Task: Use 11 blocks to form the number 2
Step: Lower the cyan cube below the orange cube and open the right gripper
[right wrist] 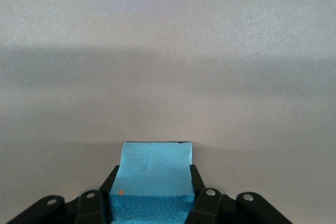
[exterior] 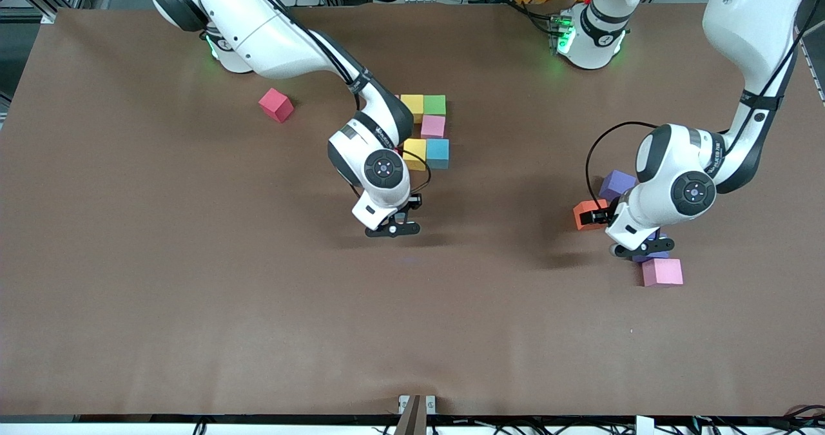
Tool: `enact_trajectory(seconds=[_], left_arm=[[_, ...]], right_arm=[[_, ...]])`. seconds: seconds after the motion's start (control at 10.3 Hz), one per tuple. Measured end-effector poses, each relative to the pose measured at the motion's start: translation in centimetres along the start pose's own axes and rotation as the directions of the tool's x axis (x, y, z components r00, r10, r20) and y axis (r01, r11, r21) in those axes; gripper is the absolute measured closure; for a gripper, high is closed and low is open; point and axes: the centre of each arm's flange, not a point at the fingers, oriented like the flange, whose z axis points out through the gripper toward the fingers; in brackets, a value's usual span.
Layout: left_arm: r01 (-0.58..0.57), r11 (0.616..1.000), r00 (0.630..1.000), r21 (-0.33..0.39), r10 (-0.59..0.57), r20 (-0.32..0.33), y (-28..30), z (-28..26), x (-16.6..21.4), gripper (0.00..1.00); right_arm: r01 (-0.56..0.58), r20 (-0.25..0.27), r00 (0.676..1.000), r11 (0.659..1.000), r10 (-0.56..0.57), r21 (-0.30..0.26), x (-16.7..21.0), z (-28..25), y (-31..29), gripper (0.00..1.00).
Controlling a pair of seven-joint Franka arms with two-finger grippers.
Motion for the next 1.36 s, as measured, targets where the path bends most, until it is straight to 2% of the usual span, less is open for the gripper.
enact_trajectory(seconds=[1.07,1.17,1.36], left_arm=[[-0.014,0.999,1.000,-0.030,0.014,0.020,1.1,3.6,0.2,0.00],[-0.014,0.999,1.000,-0.030,0.014,0.019,1.1,3.5,0.2,0.00],[-0.013,0.999,1.000,-0.030,0.014,0.019,1.0,3.5,0.3,0.00]], right_arm=[[0.003,0.013,1.000,1.000,-0.003,-0.016,-0.8,0.2,0.5,0.46],[0.002,0.014,1.000,1.000,-0.002,-0.017,-0.9,0.3,0.5,0.36],[0.001,0.023,1.000,1.000,-0.001,-0.024,-1.1,0.8,0.6,0.08]])
